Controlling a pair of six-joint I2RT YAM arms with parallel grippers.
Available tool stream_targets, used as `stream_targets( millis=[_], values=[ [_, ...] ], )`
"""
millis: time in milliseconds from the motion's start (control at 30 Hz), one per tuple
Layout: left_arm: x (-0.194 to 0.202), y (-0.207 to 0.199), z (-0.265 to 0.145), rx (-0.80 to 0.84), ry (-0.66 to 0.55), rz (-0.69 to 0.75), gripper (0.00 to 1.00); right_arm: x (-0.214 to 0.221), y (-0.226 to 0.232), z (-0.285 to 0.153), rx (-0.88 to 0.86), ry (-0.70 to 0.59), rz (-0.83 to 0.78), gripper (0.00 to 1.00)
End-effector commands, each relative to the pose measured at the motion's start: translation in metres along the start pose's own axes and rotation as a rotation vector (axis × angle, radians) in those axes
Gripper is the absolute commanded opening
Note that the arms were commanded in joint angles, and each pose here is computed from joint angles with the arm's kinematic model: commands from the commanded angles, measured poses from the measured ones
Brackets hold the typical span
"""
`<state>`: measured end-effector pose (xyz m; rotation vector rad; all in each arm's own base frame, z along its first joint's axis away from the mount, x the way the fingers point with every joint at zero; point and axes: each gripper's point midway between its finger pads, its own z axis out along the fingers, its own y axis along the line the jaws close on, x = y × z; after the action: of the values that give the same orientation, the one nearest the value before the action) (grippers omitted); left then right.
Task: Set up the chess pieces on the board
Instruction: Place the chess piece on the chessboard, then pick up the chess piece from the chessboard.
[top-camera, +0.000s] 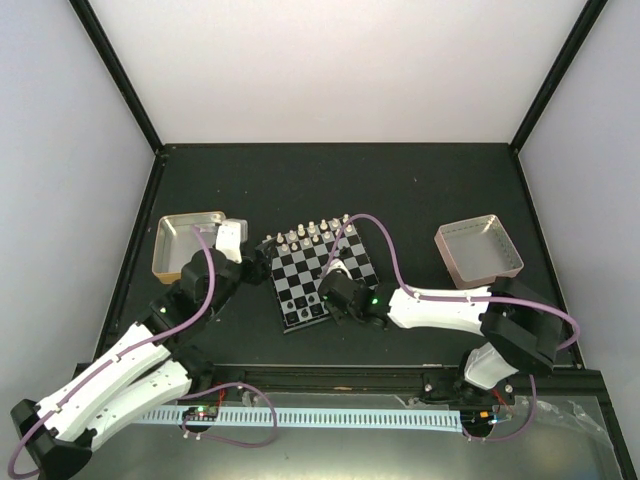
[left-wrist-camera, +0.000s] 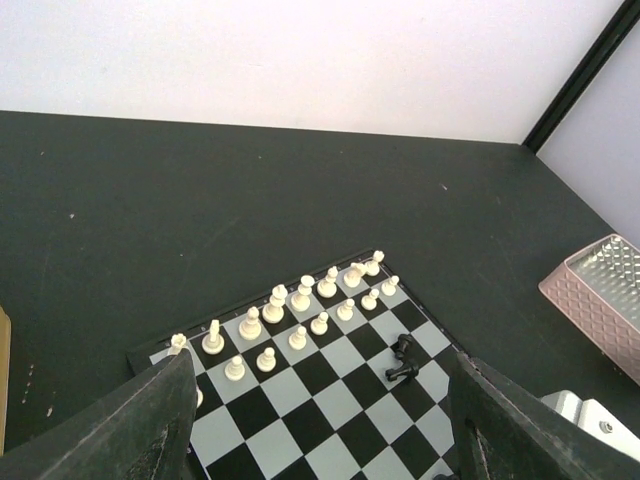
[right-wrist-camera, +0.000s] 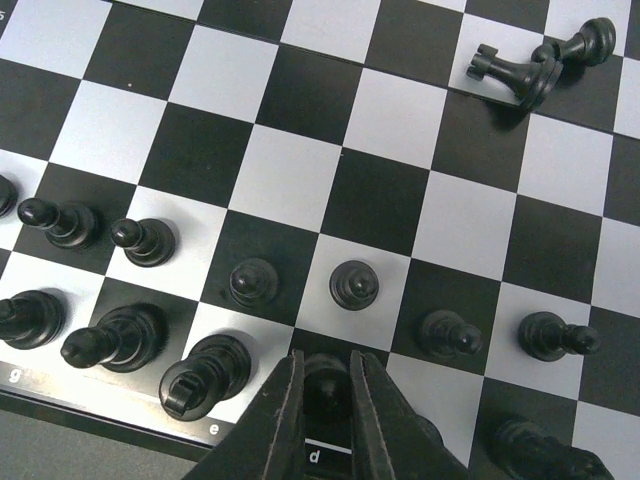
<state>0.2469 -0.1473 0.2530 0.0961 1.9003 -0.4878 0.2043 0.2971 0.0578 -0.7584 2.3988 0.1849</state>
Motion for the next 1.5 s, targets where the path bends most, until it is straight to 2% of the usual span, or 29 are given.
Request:
stream_targets(
  millis=[0, 133, 433, 633, 867, 1033, 1233, 1467],
  values=[
    [-0.003, 0.0, 0.001, -0.008, -0.011, -0.004, 0.7, -0.002, -0.004, 0.002, 0.033, -0.022, -0.001, 0.15],
    [-0.002, 0.0, 0.001, -0.008, -0.008, -0.003, 0.71, -0.007, -0.006, -0.004, 0.036, -0.04, 0.015, 0.23],
    [-0.003, 0.0, 0.001, -0.008, -0.008, -0.003, 0.71, -0.028, -0.014, -0.028, 0.053, -0.108, 0.077, 0.28],
    [-0.003, 0.001, -0.001, -0.009, -0.012, -0.007, 0.71, -0.051, -0.043, -0.045, 0.129, -0.155, 0.202, 0.38],
    [-0.002, 0.001, -0.001, -0.004, -0.009, -0.014, 0.71, -0.067, -0.076, -0.026, 0.145, -0.101, 0.379, 0.51],
    [0.0, 0.0, -0.002, 0.0, -0.005, -0.015, 0.71, -0.067, -0.084, 0.005, 0.097, -0.026, 0.458, 0.51],
    [0.002, 0.0, -0.001, 0.003, 0.005, -0.016, 0.71, -0.078, -0.073, 0.034, 0.086, 0.024, 0.397, 0.51],
    [0.007, -0.001, 0.001, 0.01, 0.015, -0.021, 0.71, -0.082, -0.064, 0.055, 0.058, 0.048, 0.325, 0.45]
  ],
)
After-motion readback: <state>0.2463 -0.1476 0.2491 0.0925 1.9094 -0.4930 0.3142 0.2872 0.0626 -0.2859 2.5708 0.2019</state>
